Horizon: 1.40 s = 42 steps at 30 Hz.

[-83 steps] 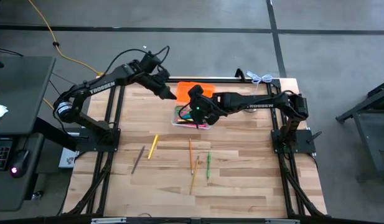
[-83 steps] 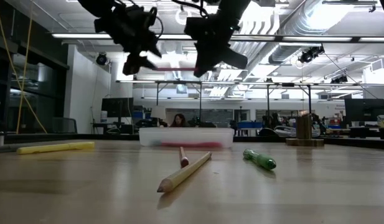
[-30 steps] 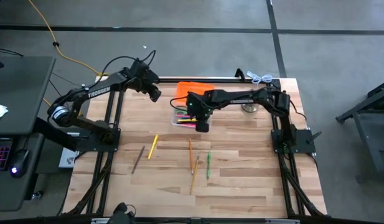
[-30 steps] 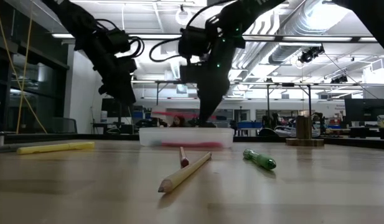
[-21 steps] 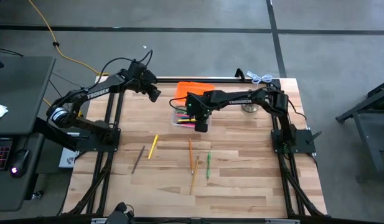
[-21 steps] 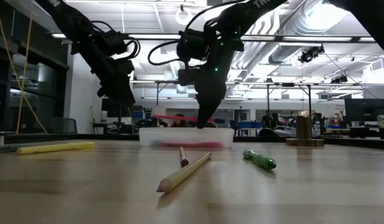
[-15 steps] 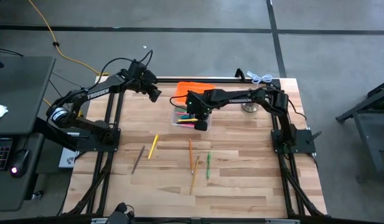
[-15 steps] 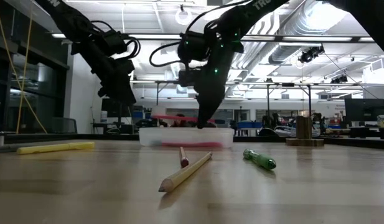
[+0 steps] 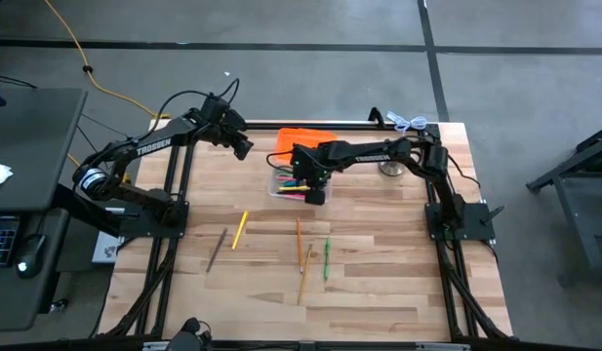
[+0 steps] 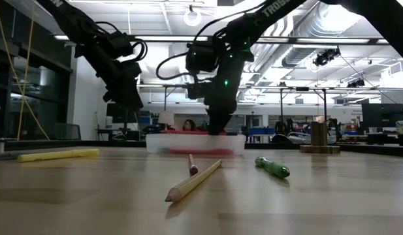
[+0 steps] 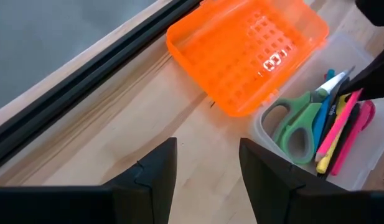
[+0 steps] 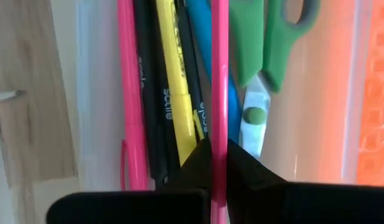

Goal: Pick & place school supplies into a supply box
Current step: Put the pink pencil into the transparent supply box

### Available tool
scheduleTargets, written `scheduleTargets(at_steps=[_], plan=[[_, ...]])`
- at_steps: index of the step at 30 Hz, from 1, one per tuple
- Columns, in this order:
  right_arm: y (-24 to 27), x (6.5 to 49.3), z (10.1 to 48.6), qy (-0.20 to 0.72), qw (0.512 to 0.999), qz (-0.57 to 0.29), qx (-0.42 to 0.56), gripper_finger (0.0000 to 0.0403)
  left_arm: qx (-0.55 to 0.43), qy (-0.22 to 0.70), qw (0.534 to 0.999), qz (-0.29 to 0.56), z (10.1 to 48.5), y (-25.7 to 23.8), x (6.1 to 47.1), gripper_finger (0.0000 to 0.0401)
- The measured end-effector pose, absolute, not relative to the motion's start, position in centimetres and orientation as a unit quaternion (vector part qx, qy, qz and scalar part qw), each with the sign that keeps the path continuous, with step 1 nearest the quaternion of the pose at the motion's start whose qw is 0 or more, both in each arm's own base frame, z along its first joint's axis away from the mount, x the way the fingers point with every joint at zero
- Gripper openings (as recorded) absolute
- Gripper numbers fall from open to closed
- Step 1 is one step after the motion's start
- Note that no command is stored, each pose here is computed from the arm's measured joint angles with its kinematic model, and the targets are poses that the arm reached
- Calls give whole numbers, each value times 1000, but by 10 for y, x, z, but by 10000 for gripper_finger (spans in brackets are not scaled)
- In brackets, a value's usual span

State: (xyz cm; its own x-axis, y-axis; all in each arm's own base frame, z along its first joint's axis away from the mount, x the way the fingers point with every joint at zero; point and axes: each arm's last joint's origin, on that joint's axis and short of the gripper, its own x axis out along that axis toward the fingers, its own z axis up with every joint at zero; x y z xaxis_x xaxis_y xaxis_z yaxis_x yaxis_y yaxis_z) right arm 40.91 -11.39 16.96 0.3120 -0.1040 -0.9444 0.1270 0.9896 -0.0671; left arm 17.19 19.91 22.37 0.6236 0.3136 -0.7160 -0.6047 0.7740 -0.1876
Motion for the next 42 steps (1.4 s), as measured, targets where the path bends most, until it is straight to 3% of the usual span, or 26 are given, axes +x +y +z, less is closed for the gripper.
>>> scheduleTargets(at_steps=[14, 33, 42], plan=[[-117, 410, 160, 591, 804, -65, 11, 2, -215, 340, 878, 261, 224, 199, 172, 200], [-117, 410, 161, 591, 805, -48, -7, 57, -215, 340, 877, 261, 224, 199, 172, 200], [-116, 406, 181, 574, 817, -55, -19, 82, -215, 340, 877, 261, 224, 199, 172, 200]])
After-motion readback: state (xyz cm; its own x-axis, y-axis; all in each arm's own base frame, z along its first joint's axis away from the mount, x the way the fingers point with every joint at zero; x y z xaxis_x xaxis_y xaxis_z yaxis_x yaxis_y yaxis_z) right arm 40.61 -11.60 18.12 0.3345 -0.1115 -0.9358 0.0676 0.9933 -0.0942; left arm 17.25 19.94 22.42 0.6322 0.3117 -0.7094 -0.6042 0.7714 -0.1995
